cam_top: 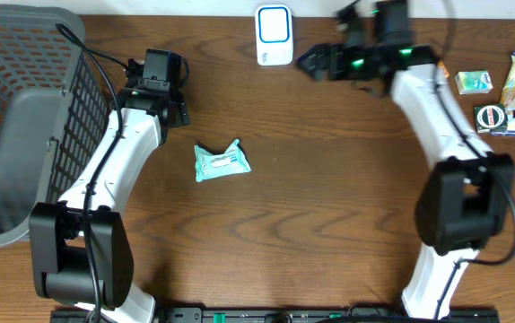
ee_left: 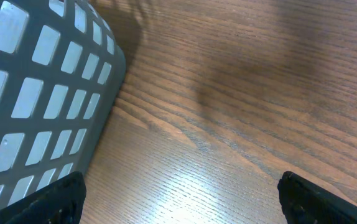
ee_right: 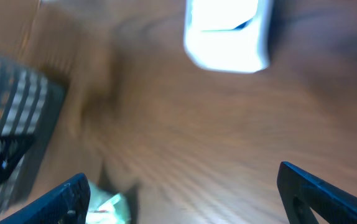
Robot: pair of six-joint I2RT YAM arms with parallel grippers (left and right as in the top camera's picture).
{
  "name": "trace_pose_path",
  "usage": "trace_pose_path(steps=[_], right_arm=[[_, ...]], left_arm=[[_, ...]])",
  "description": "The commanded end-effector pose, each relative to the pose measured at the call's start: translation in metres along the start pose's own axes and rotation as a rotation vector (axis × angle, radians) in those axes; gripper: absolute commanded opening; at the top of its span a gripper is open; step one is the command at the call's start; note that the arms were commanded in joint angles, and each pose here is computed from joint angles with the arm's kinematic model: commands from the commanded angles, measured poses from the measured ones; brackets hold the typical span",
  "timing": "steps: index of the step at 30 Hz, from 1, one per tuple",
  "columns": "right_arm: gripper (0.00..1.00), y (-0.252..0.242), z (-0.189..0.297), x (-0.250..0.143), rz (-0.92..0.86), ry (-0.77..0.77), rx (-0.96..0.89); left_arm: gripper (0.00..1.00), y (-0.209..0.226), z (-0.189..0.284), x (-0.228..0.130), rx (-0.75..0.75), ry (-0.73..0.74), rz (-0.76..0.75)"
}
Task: Scan the item barcode
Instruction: 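Swing the right gripper left over the teal wipes pack, then lower the right gripper and close on the teal wipes pack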
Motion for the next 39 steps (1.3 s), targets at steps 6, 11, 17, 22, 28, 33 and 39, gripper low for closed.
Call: trace_pose_path(steps=[6, 11, 17, 22, 28, 33, 39], right_arm=[[0.72, 0.030, -0.083, -0.066, 0.076, 0.222, 0.065], [0.81, 0.062, -0.110, -0.102, 0.157, 0.310, 0.097], [0.84, 0.089, -0.123, -0.132, 0.210, 0.368, 0.091], [0.83, 0.092, -0.131, -0.156, 0.245, 0.409, -0.025], [0.76, 0.097, -0.139, -0.172, 0.251, 0.444, -0.030], [0.67, 0.091, -0.142, -0.176, 0.237, 0.460, -0.059], [0.63, 0.070, -0.139, -0.176, 0.247, 0.455, -0.212]], left_arm=[[0.98, 0.003, 0.004, 0.004, 0.012, -0.014, 0.001], [0.98, 0.003, 0.004, 0.004, 0.012, -0.014, 0.001], [0.98, 0.003, 0.004, 0.004, 0.012, -0.014, 0.001], [0.98, 0.003, 0.004, 0.004, 0.012, -0.014, 0.001], [0.98, 0.003, 0.004, 0.004, 0.012, -0.014, 0.001], [0.98, 0.003, 0.004, 0.004, 0.012, -0.014, 0.001], [0.98, 0.003, 0.004, 0.004, 0.012, -0.013, 0.001]])
Point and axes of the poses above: each gripper's point midway between its finger pads, its own z axis back along the fingers, its own y axis along the line the jaws close on, x = y × z, the point moved 5 cm from there along z, back along the fingers, and after that the axes turned 11 degrees about -z, right-handed, at the moved point
